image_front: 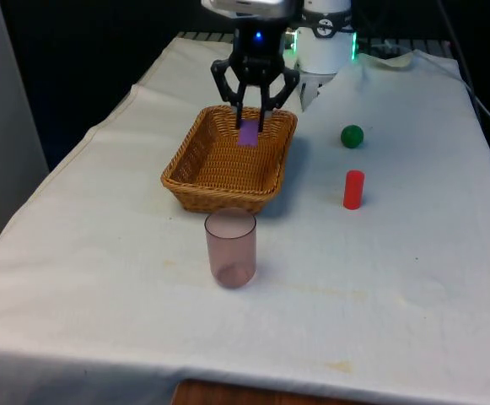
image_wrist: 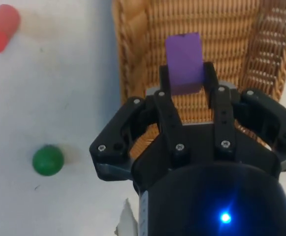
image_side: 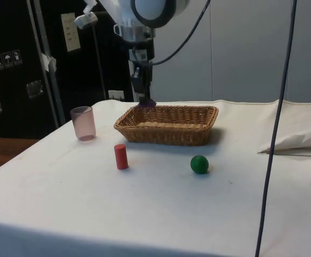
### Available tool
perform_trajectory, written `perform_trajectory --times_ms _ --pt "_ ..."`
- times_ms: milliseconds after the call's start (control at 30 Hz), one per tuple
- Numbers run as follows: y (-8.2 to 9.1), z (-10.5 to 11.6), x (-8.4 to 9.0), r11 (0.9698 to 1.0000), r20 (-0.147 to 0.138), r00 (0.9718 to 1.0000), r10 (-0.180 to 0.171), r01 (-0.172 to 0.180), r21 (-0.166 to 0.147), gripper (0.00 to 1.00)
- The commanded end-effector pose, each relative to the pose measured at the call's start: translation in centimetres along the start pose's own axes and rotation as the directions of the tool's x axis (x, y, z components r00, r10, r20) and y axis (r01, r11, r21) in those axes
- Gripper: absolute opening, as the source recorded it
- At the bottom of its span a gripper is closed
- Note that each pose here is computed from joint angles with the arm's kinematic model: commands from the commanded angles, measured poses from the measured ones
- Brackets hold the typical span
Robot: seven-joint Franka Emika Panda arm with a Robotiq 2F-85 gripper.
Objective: Pick up the triangular block and place it into the basket.
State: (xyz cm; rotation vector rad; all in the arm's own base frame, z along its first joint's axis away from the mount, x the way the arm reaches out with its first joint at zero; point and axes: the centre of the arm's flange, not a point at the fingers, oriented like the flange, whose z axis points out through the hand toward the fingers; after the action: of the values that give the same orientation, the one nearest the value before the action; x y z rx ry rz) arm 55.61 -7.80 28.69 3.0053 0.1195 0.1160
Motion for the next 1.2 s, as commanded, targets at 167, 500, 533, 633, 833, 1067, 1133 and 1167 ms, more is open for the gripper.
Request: perform_trajectory --times_ms 167,500,533,633,833,1067,1133,1167 --pt "2.2 1.3 -1.5 0.9999 -0.012 0.9999 -0.003 0.003 -0.011 0.33" --pt "3.3 3.2 -2.3 0.9993 -0.041 0.999 -0.017 0.015 -0.033 0.33" --pt "3.2 3.2 -2.3 0.9991 -0.028 0.9995 -0.015 0.013 -0.039 0.33" --pt "3.4 3.6 -2.4 0.999 -0.057 0.9982 -0.018 0.015 -0.041 0.33" --pt "3.5 4.6 -2.4 0.9982 -0.093 0.9956 -0.017 0.012 -0.059 0.33" --pt "3.3 5.7 -2.4 0.9971 -0.125 0.992 -0.015 0.006 -0.076 0.33" --pt "3.3 6.1 -2.5 0.9969 -0.134 0.991 -0.012 0.002 -0.079 0.33" --pt "3.2 6.2 -2.4 0.9968 -0.138 0.9904 -0.013 0.001 -0.08 0.33"
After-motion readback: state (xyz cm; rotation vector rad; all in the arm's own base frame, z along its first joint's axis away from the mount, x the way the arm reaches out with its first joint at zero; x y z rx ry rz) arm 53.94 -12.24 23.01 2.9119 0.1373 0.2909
